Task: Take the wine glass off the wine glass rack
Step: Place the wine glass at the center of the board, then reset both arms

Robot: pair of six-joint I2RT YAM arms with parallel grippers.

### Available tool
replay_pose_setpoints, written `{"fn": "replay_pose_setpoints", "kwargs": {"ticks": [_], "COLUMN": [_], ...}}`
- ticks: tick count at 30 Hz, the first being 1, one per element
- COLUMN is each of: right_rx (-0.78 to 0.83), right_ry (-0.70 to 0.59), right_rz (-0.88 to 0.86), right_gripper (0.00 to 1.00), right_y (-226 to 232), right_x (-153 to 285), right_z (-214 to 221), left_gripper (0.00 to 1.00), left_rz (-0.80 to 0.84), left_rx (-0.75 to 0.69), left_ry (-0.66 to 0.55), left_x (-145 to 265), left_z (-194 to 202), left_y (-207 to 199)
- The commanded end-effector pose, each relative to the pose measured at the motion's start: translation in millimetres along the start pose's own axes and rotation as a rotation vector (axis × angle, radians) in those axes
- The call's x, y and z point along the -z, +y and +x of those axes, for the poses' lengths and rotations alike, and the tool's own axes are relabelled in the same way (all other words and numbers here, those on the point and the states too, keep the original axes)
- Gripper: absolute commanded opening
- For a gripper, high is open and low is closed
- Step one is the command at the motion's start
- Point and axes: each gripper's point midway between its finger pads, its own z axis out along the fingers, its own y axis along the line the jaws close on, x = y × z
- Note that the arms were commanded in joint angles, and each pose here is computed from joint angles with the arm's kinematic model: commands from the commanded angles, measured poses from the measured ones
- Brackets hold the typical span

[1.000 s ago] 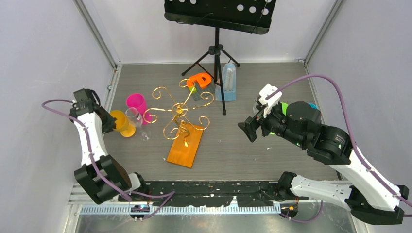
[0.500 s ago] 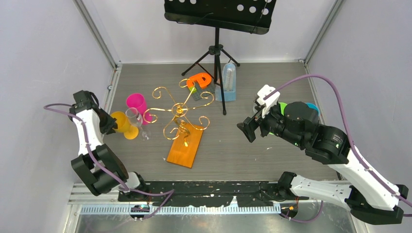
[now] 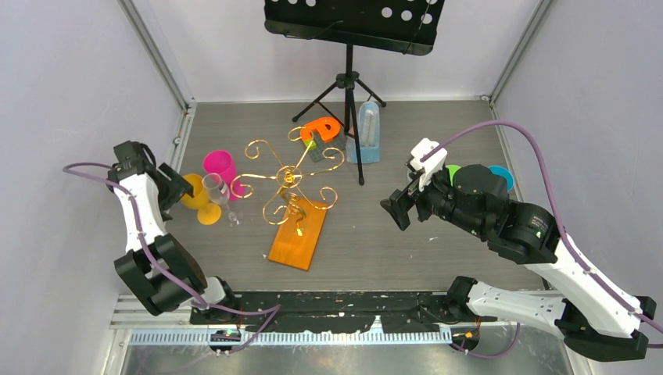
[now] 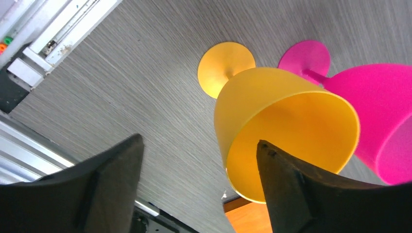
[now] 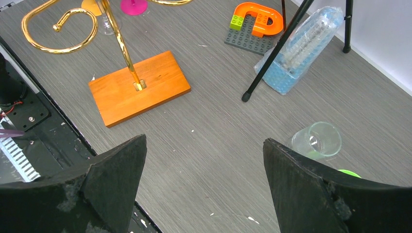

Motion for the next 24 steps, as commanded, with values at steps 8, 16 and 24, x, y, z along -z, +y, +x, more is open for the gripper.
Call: {"fn": "replay_pose_setpoints", "kwargs": {"ticks": [8, 16, 24], "right_rx": [-0.038, -0.054, -0.102], "right_ry": [-0.046, -0.044, -0.038], "right_rz": [0.013, 0.024, 0.007], "right_gripper": [0.96, 0.96, 0.96], "right_y": [-3, -6, -2], "right_x": [9, 14, 17], "right_z": [-13, -17, -21], "left_gripper": [0.95, 1.00, 1.00], "left_rz": [-0.015, 0.060, 0.170], "left_rx": [0.050, 0.069, -0.087], "left_ry": [-0.256, -0.382, -0.526], "left_x": [68, 112, 167], "left_z": [-29, -36, -38], "left_y": [8, -1, -31]}}
